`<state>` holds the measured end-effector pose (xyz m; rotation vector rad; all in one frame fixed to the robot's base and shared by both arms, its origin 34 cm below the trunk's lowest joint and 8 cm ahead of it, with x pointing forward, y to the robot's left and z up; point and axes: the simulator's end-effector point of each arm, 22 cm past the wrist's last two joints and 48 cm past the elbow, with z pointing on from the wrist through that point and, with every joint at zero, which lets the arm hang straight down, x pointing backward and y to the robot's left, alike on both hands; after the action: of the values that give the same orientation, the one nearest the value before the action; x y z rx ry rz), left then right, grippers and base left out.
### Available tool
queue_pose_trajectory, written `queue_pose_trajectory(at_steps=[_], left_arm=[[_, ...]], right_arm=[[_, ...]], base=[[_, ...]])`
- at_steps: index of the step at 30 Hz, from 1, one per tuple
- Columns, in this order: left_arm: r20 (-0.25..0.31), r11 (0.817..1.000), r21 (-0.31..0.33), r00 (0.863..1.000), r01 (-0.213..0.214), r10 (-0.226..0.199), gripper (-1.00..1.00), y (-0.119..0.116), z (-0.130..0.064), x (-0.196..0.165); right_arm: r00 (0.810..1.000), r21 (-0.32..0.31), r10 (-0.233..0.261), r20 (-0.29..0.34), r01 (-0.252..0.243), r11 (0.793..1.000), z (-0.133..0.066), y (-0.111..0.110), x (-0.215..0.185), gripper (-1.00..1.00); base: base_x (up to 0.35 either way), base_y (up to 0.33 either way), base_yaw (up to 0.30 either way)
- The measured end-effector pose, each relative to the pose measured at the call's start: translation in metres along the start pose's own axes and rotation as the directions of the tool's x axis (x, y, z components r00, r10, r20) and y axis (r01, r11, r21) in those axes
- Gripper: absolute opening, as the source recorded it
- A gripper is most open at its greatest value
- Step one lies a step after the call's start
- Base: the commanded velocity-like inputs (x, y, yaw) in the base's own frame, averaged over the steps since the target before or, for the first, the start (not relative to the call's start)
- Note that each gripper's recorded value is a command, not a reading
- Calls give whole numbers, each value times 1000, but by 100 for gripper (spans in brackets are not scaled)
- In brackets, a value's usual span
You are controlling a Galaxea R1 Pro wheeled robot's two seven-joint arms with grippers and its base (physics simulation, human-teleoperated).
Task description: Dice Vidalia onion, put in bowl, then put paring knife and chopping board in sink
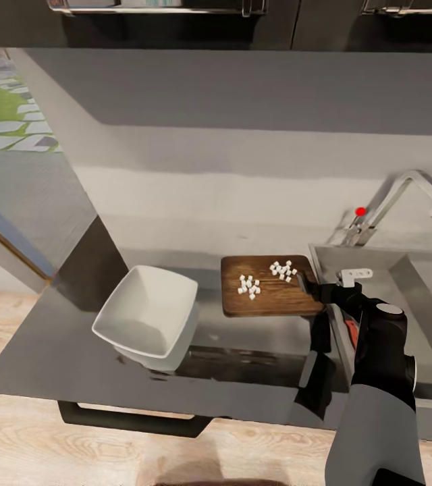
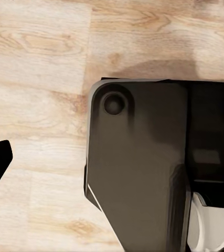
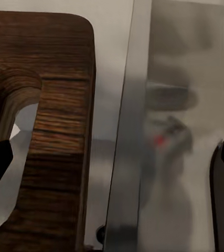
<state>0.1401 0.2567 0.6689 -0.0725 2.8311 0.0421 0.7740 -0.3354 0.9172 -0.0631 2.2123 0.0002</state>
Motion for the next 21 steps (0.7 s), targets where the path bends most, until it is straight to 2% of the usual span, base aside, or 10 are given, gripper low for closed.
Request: queue_pose_trajectory(at_steps=[21], left_arm=[[-30,1000,-1,1000,-2,2,100,0,-2,10]], right_arm=[[1000,-6,13,-22,-13,1000,9,2,16,100]], base=[[18,24,0]])
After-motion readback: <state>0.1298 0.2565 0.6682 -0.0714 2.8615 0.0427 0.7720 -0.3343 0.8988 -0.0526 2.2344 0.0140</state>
